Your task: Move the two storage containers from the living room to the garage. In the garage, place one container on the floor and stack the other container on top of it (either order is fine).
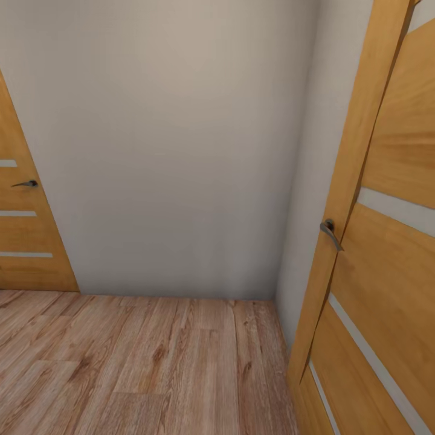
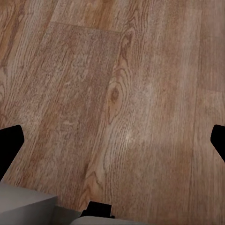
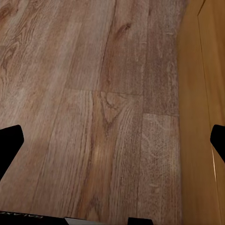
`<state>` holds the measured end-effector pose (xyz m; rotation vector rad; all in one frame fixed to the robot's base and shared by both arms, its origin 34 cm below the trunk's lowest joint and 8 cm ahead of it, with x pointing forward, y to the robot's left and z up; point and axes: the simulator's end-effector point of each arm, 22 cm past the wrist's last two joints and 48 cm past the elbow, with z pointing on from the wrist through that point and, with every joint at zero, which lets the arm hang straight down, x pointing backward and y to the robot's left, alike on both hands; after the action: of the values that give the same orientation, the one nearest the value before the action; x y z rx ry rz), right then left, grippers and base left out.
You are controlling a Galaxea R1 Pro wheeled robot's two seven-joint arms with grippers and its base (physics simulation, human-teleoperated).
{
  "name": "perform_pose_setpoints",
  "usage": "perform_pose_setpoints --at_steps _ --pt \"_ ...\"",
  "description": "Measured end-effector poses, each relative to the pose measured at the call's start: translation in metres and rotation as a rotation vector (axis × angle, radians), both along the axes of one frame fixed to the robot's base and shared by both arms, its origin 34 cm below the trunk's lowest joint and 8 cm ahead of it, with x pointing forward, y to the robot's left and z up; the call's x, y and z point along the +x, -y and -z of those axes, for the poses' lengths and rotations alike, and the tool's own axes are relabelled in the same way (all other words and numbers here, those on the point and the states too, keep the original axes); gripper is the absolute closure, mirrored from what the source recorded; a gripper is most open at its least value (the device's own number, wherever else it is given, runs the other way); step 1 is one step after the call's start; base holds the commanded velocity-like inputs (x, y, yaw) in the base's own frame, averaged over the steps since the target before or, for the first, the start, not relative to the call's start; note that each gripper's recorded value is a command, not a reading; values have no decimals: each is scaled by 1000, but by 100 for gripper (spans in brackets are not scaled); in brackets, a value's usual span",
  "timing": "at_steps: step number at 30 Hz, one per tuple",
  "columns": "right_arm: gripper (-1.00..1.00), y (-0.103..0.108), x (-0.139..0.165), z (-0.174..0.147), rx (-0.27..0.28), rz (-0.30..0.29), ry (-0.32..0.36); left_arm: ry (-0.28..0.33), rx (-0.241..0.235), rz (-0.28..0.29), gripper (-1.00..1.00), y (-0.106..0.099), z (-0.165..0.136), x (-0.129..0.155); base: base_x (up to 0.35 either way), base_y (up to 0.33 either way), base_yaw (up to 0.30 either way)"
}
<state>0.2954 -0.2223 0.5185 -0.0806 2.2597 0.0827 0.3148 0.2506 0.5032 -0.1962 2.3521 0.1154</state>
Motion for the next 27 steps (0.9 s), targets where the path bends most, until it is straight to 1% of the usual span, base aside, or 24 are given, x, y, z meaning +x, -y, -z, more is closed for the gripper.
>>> perform_pose_setpoints --at_steps 6,24,27 --pt "-100 0 0 0 0 0 0 1 1 0 -100 -1 0 0 105 0 0" --pt "-100 0 0 0 1 -2 1 -1 1 0 -100 -1 0 0 8 0 0" --pt "-100 0 0 0 1 -2 1 0 1 0 -100 -1 0 0 159 0 0"
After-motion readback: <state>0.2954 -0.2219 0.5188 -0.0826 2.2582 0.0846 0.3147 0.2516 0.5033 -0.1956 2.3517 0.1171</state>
